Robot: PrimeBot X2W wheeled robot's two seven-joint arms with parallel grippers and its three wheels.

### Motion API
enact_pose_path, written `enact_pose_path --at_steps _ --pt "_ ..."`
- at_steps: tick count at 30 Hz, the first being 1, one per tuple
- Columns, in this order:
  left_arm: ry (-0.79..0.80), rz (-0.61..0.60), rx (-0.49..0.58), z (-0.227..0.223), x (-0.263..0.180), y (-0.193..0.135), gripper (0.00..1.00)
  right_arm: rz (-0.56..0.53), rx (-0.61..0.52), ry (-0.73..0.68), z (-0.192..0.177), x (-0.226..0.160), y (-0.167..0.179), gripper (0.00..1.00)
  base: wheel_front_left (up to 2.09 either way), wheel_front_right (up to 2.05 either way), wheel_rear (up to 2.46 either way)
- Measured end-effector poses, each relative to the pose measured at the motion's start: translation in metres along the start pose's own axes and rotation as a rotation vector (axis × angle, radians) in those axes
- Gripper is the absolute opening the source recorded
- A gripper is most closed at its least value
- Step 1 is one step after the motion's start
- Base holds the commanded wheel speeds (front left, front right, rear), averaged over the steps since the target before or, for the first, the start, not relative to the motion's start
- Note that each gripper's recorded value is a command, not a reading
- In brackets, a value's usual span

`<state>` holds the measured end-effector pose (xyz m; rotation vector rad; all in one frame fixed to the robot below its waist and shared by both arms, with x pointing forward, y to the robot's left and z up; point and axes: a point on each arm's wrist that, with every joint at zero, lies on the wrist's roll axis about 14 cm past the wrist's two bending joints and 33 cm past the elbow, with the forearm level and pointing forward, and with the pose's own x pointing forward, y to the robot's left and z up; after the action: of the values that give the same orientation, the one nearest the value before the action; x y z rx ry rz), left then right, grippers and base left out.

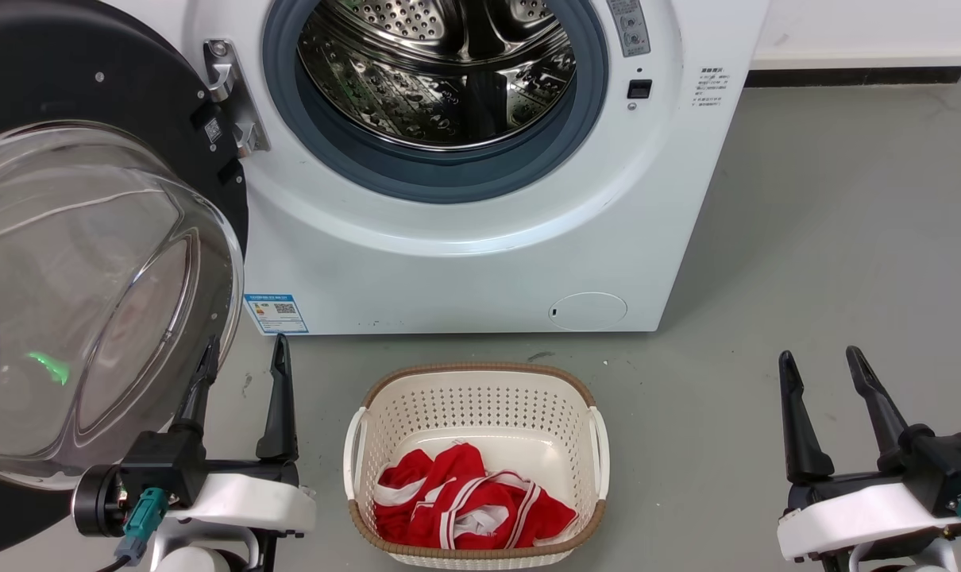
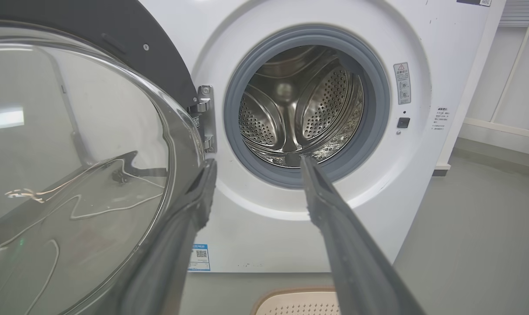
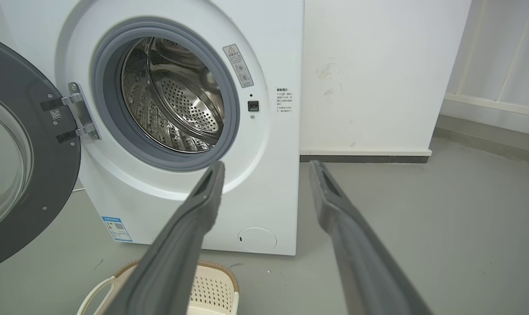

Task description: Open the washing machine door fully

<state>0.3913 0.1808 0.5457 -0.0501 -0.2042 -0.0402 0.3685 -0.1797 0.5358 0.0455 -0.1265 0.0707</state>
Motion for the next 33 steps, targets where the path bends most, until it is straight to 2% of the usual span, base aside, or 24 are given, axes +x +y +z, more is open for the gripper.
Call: enact_pose_path --at_steps 5,6,10,33 --pt "0.0 -0.001 -0.003 0.0 0.0 0.0 1.0 0.001 0.001 0.003 -0.001 0.0 0.001 1.0 0.0 0.0 0.0" --pt "-0.001 -0.001 -0.003 0.0 0.0 -0.001 0.0 0.001 0.002 0.003 -0.001 0.0 0.0 0.0 0.0 0.0 0.0" --pt "0.057 0.009 -0.018 -0.016 -0.006 0.001 0.0 -0.002 0.013 0.043 -0.013 -0.005 0.0 0.0 0.0 0.0 0.0" --pt "0.135 0.123 -0.439 -0.033 -0.012 0.016 0.0 -0.079 0.455 0.081 -0.028 -0.005 -0.01 0.0 0.0 0.0 0.0"
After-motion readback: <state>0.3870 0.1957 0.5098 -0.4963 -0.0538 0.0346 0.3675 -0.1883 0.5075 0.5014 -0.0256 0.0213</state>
